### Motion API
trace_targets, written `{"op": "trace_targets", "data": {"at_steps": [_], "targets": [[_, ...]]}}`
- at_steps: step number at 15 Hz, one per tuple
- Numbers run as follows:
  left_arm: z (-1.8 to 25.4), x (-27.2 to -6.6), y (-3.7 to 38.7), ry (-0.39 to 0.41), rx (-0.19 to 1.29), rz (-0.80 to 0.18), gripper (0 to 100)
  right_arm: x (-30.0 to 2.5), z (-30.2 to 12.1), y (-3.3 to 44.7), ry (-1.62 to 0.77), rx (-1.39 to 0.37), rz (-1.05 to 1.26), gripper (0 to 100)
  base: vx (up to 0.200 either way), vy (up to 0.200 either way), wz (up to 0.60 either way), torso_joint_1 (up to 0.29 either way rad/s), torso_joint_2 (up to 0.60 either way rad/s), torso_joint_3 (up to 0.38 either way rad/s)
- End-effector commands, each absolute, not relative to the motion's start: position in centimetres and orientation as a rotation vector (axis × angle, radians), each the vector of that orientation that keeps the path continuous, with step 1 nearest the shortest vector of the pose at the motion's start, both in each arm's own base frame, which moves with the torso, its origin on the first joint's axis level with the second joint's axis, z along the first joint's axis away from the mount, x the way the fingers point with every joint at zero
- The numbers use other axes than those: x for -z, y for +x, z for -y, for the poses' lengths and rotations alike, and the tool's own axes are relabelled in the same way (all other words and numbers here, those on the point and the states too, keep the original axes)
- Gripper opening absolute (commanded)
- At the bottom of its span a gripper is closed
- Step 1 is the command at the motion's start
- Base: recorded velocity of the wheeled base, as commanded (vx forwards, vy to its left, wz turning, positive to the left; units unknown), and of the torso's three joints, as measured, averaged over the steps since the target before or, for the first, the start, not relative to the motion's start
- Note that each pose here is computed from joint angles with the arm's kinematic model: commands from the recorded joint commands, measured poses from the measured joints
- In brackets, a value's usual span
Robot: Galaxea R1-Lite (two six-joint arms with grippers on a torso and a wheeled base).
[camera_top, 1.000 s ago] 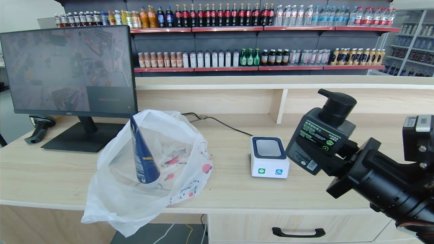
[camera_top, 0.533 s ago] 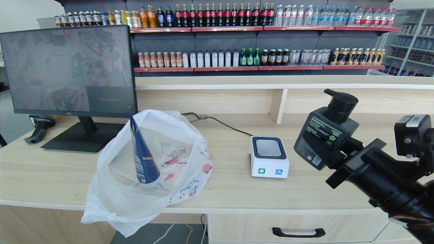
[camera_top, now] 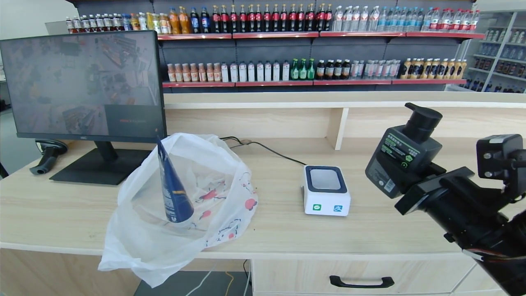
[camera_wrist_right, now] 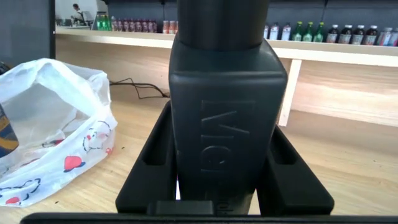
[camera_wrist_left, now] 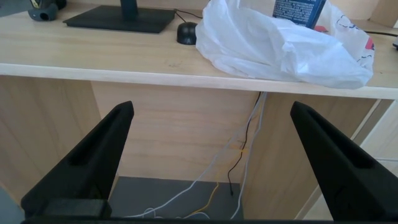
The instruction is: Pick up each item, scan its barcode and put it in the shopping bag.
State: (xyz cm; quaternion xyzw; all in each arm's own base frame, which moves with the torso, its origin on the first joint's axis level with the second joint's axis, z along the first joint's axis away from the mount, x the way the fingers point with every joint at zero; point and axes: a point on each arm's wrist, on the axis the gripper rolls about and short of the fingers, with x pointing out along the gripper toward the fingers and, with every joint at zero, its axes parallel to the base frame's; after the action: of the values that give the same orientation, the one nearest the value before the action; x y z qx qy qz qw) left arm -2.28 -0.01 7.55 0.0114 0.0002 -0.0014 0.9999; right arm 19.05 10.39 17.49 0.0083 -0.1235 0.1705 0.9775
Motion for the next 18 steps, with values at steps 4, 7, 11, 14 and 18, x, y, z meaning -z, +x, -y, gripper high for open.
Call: {"op": "trace_targets", "data": {"at_steps": [4, 7, 11, 14, 18], "targets": [[0.0, -7.5, -2.3, 0.023, 0.003, 0.000, 100, -17.0, -11.3, 21.7, 0.016, -0.324, 0.233, 0, 0.000, 0.000, 0.00, 0.000, 0.00, 0.000], [0.0, -7.5, -2.3, 0.023, 0.003, 0.000, 100, -16.0, -10.6, 20.9, -0.003, -0.317, 0.187, 0, 0.000, 0.000, 0.00, 0.000, 0.00, 0.000], [0.0, -7.5, -2.3, 0.034, 0.008, -0.003, 100, -16.5, -10.4, 20.9, 0.024, -0.315, 0.206, 0, 0.000, 0.000, 0.00, 0.000, 0.00, 0.000], [0.0, -7.5, -2.3, 0.020, 0.005, 0.000, 100, -16.2, -10.2, 20.6, 0.049, -0.316, 0.185, 0, 0.000, 0.000, 0.00, 0.000, 0.00, 0.000], [0.0, -7.5, -2.3, 0.020, 0.005, 0.000, 100, -16.3, -10.3, 20.8, 0.055, -0.316, 0.190, 0, -0.150, 0.000, 0.00, 0.007, 0.01, 0.003]]}}
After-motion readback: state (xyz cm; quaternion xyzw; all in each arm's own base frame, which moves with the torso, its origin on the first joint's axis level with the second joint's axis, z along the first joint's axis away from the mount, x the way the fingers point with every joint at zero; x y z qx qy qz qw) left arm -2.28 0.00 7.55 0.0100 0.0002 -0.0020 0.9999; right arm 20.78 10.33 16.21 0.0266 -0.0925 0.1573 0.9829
